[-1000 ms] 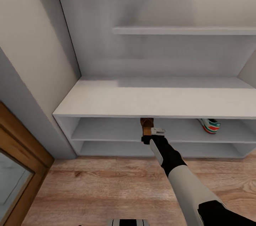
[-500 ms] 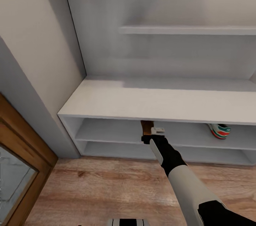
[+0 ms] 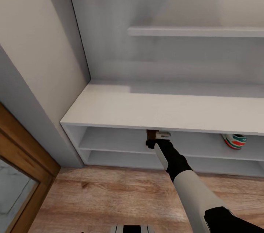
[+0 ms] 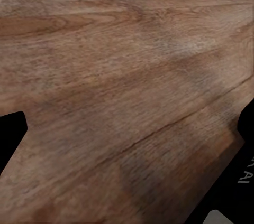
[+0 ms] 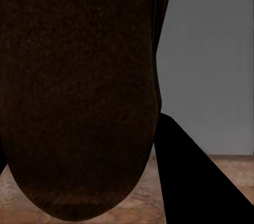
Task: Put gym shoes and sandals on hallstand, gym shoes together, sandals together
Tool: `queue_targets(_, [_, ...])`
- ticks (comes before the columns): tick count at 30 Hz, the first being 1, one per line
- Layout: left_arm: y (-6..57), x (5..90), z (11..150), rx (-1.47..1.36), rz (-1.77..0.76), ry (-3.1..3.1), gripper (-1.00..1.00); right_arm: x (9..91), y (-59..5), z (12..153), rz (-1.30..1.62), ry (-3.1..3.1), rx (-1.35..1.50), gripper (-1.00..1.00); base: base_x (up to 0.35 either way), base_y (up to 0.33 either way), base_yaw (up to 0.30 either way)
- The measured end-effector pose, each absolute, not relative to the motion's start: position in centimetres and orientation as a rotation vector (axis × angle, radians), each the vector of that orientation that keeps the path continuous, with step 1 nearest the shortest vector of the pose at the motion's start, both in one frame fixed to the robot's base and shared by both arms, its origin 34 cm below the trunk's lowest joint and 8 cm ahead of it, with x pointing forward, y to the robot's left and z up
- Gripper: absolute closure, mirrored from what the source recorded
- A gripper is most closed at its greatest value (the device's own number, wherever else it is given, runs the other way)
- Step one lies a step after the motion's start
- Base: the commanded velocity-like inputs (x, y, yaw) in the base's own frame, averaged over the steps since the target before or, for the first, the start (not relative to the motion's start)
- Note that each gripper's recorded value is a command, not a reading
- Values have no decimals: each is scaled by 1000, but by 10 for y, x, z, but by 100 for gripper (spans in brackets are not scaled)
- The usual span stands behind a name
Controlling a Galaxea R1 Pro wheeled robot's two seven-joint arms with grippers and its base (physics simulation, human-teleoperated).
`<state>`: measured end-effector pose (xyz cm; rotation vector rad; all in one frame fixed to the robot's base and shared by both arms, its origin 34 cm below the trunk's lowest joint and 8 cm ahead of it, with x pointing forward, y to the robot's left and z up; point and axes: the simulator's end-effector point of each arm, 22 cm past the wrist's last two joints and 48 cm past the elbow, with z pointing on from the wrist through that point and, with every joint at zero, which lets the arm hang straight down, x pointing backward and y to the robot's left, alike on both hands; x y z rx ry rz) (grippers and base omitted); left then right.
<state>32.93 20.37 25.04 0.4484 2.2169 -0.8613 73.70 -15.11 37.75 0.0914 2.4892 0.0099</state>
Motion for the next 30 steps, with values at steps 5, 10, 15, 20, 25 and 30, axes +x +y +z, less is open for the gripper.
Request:
queue_targets(5, [204,329,250,449,-861,2217,-100,737,-151,378,10,2489,92,100,144,0,0])
queue_targets(10, [204,329,250,449,-862,2217,-100,737,-151,377,11,2490,94,100,27,0,0])
queue_targets(15, [204,329,250,449,-862,2217,-100,737,-152,378,11,2488,99,-100,3,0,0])
queue_targets(20, [204,329,250,448,-862,2217,-100,737,-152,378,12,2489,99,-100,0,0,0])
queue_targets(25, [204,329,250,448,-863,2217,-100,737,-152,378,11,2489,99,-100,-63,0,0])
queue_targets(30, [204,329,250,448,-864,2218,-100,737,-152,377,11,2490,97,-100,-313,0,0])
